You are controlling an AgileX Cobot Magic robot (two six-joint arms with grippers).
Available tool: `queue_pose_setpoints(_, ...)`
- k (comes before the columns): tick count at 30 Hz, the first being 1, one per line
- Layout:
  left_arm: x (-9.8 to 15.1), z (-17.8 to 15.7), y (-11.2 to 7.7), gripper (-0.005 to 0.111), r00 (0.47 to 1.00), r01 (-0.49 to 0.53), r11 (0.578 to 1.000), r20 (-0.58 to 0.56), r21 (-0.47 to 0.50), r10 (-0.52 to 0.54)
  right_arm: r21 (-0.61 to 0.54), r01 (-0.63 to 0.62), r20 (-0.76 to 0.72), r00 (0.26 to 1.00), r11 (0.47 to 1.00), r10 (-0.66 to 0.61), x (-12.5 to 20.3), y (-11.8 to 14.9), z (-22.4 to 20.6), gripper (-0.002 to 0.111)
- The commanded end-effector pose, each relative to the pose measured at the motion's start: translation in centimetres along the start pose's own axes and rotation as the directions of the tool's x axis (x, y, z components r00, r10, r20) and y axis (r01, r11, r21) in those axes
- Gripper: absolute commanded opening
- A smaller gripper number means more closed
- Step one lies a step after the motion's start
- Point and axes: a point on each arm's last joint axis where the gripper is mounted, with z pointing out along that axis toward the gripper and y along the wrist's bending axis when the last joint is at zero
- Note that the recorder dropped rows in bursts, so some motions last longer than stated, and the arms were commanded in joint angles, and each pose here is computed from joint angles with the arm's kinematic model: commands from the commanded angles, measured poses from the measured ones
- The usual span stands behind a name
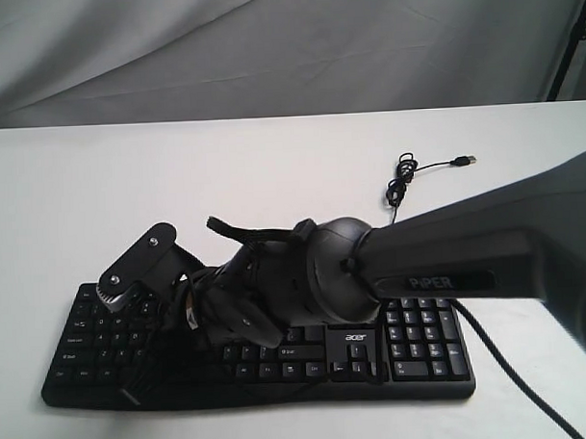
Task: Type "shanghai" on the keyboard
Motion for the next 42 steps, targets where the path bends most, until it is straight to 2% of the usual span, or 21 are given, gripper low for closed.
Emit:
queue_pose_setpoints(1, 0.1, 0.0, 0.0, 0.000, 1.000, 0.001, 1.000, 0.004, 0.004, -0.001, 0.003, 0.001, 0.021, 1.000, 1.000, -0.001, -0.3, -0.3, 0.0, 0.000)
queue_pose_setpoints(35, 0.1, 0.0, 0.0, 0.000, 1.000, 0.001, 1.000, 0.004, 0.004, -0.001, 0.003, 0.003, 0.001, 1.000, 1.000, -0.003, 0.1, -0.3, 0.5, 0.000)
queue_pose_setpoints(42, 0.1, 0.0, 0.0, 0.000, 1.000, 0.001, 1.000, 0.004, 0.004, -0.001, 0.006, 0.014, 0.041, 0.999, 1.000, -0.014, -0.8, -0.3, -1.2, 0.000)
